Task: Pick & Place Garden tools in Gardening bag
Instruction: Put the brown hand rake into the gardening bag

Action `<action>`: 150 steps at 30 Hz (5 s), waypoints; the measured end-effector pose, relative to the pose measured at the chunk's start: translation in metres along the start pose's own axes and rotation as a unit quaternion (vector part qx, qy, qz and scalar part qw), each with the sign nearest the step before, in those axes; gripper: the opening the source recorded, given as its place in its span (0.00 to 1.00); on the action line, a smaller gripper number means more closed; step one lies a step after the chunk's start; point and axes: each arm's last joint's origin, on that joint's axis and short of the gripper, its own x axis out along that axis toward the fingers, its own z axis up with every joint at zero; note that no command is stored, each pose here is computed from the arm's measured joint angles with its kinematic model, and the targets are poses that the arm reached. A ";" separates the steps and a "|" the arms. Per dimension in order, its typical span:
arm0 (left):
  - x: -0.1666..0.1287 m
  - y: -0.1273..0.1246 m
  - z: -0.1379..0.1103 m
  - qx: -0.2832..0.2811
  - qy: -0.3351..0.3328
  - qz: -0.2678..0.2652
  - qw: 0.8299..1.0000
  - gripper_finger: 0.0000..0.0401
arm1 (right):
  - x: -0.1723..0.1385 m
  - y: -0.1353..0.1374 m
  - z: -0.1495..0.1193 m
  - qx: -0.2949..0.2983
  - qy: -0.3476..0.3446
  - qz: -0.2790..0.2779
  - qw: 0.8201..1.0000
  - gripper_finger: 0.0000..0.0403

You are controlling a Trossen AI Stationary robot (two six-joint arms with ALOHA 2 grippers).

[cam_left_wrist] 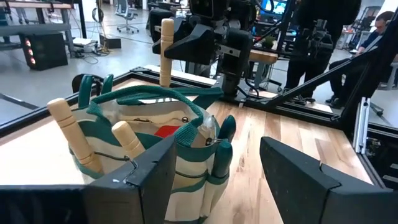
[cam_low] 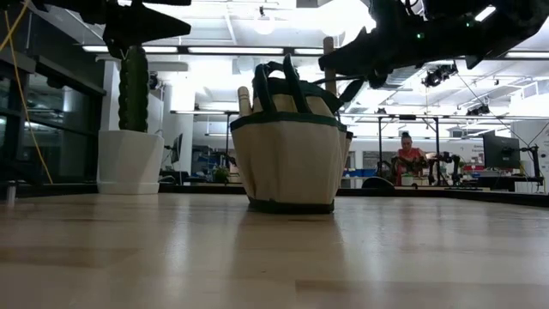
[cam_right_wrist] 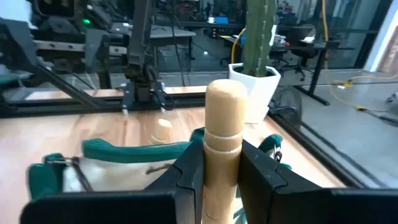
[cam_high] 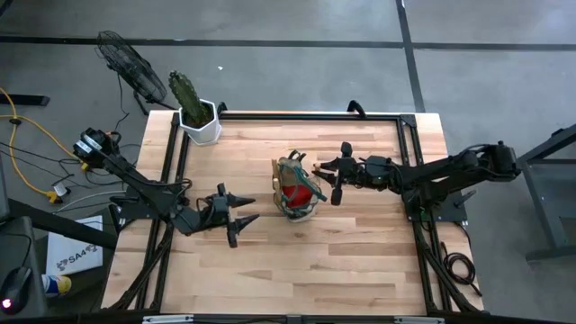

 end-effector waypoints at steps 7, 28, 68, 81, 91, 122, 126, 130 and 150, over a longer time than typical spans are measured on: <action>0.000 0.000 0.000 -0.006 0.001 -0.002 1.000 0.56 | 0.000 0.001 0.000 0.011 -0.001 0.018 1.000 0.15; 0.000 0.000 -0.001 -0.014 0.005 -0.002 1.000 0.56 | -0.001 0.007 0.003 0.091 -0.013 0.008 0.996 0.15; 0.000 0.001 -0.004 -0.025 0.018 -0.002 1.000 0.56 | 0.012 0.014 -0.017 0.104 0.010 0.013 0.994 0.15; 0.000 -0.001 -0.005 -0.028 0.029 -0.031 0.999 0.56 | 0.010 0.019 -0.017 -0.005 0.016 0.088 0.996 0.15; 0.000 -0.001 -0.005 -0.030 0.030 -0.035 0.998 0.56 | 0.010 0.017 -0.016 0.003 0.009 0.055 0.998 0.15; 0.000 -0.001 -0.006 -0.038 0.039 -0.044 0.998 0.56 | 0.007 0.019 -0.010 0.031 -0.009 0.028 0.999 0.15; 0.000 -0.001 -0.006 -0.045 0.040 -0.044 0.997 0.56 | 0.007 0.019 -0.009 0.031 -0.013 0.032 0.999 0.15; 0.000 -0.001 -0.006 -0.047 0.040 -0.044 0.997 0.56 | 0.007 0.020 -0.008 0.033 -0.017 0.039 0.999 0.15; 0.000 -0.001 -0.006 -0.048 0.039 -0.043 0.997 0.56 | 0.007 0.020 -0.009 0.037 -0.012 0.051 0.998 0.15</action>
